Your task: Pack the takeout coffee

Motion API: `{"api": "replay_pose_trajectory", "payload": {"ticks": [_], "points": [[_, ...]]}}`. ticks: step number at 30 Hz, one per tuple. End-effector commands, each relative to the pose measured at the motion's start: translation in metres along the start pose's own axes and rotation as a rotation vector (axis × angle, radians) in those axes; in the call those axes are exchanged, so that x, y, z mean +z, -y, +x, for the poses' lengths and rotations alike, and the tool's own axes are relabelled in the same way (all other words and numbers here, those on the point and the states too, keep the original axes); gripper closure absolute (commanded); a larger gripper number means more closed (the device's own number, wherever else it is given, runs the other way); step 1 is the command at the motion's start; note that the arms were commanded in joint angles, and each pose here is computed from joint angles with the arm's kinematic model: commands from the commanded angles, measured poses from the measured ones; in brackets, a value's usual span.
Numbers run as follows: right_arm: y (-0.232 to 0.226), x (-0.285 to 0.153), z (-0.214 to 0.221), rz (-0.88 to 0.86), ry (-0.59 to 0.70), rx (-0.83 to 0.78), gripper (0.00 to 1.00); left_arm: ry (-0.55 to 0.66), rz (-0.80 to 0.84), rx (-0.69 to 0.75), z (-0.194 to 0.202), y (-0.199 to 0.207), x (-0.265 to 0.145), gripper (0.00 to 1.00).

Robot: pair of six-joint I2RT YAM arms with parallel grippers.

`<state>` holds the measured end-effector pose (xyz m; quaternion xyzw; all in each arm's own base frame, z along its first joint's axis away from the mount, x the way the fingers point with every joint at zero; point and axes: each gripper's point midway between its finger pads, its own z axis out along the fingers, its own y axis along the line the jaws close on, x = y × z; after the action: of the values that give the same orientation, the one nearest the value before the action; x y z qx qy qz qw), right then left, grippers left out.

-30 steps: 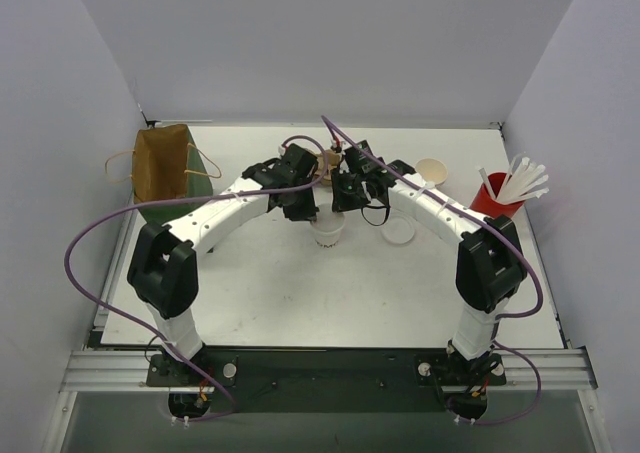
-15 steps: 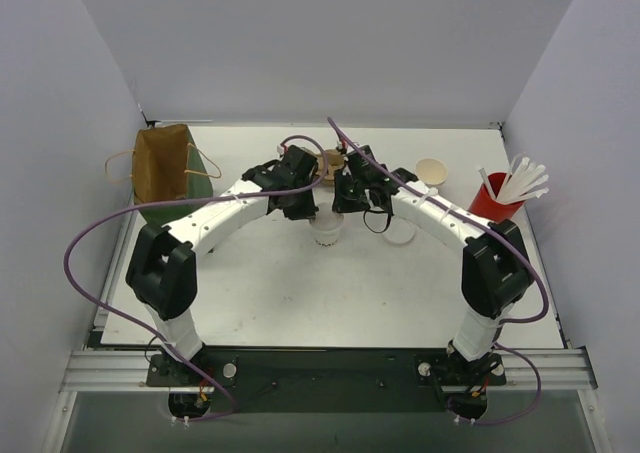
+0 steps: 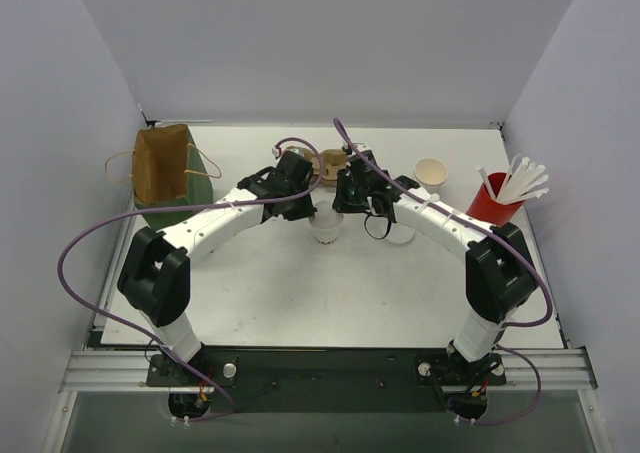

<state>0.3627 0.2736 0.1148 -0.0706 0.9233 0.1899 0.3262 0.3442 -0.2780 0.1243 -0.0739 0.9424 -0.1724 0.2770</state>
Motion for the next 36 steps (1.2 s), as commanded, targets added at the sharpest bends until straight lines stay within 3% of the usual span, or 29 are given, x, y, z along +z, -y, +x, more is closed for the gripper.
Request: {"api": "replay_pose_trajectory", "payload": {"ticks": [1, 13, 36], "points": [[0.025, 0.018, 0.111, 0.119, -0.323, -0.005, 0.89, -0.203, -0.192, 0.046, 0.072, -0.057, 0.039, 0.80], [0.009, 0.000, 0.067, 0.129, -0.258, 0.000, 0.87, -0.156, -0.116, 0.058, 0.044, -0.029, 0.017, 0.79], [-0.003, -0.027, -0.029, 0.121, -0.116, 0.013, 0.62, -0.018, 0.082, 0.035, -0.029, 0.025, -0.028, 0.62]]}}
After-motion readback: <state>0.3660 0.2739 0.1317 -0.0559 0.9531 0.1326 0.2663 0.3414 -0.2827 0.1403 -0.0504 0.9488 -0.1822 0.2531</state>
